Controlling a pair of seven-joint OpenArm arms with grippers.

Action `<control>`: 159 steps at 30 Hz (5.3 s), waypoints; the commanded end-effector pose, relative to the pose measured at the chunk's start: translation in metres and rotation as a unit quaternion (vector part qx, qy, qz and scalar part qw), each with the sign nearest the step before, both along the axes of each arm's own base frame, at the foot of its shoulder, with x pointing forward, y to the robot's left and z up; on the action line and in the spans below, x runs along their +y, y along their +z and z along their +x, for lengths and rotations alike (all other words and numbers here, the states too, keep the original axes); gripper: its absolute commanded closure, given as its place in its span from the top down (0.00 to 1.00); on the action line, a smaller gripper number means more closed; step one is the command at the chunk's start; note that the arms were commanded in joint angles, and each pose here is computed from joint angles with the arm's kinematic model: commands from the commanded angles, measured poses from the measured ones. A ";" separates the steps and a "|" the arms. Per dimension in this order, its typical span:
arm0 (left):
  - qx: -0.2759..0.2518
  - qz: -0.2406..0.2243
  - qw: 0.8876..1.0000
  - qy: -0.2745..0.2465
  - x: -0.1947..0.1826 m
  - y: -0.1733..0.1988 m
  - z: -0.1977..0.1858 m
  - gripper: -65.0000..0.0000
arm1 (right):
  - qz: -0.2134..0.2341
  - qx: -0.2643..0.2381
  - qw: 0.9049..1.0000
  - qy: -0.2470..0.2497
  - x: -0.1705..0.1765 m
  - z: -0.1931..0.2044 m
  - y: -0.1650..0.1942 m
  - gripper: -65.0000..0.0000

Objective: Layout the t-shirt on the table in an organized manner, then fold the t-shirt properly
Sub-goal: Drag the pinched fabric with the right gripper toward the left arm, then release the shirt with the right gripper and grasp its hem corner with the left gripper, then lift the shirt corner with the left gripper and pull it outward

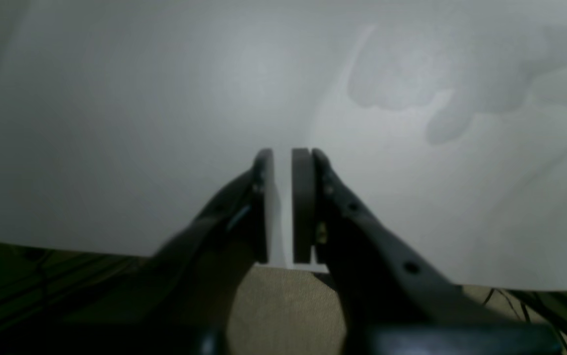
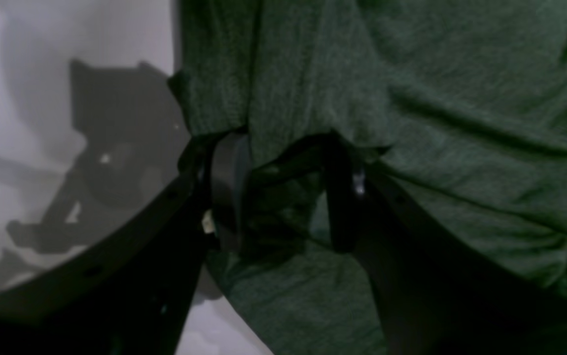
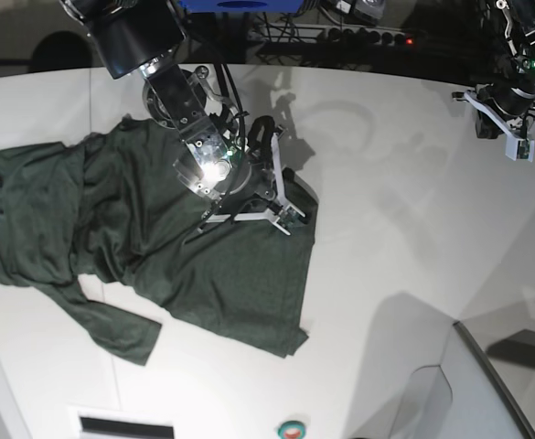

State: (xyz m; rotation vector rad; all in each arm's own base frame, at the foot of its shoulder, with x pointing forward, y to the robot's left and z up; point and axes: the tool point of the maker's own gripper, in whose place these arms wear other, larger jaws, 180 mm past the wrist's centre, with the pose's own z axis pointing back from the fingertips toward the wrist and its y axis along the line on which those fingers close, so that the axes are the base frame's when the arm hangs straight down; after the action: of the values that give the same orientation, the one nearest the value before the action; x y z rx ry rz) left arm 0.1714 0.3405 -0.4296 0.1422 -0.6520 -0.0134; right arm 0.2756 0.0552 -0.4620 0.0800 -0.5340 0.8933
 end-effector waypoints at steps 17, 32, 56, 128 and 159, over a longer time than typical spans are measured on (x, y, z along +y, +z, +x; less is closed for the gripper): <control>-0.021 0.013 1.000 -0.004 0.008 0.013 0.010 0.11 | 0.021 -0.051 0.994 0.090 0.061 -0.011 0.042 0.00; -0.025 0.012 1.000 -0.010 0.004 0.015 0.014 0.11 | 0.070 -0.093 0.983 0.139 0.101 -0.020 0.101 0.45; -0.009 -0.162 0.945 -0.285 -0.332 -0.036 0.109 0.00 | -0.047 -0.065 0.889 -0.452 -0.389 0.000 0.014 0.01; -0.031 -0.350 0.936 -0.020 -0.192 -0.051 -0.008 0.68 | 0.114 -0.043 0.810 -0.574 -0.438 -0.106 0.026 0.61; -0.030 -0.357 0.933 -0.012 -0.191 -0.057 0.003 0.00 | 0.393 -0.013 0.637 -0.663 -0.439 -0.078 -0.027 0.61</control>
State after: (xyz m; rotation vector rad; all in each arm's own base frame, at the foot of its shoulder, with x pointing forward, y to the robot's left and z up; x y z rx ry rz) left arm 0.1736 0.1457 -0.4901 -0.5805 -0.6707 0.2029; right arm 0.2035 -0.3793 -0.4887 0.4262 -0.8108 -0.8791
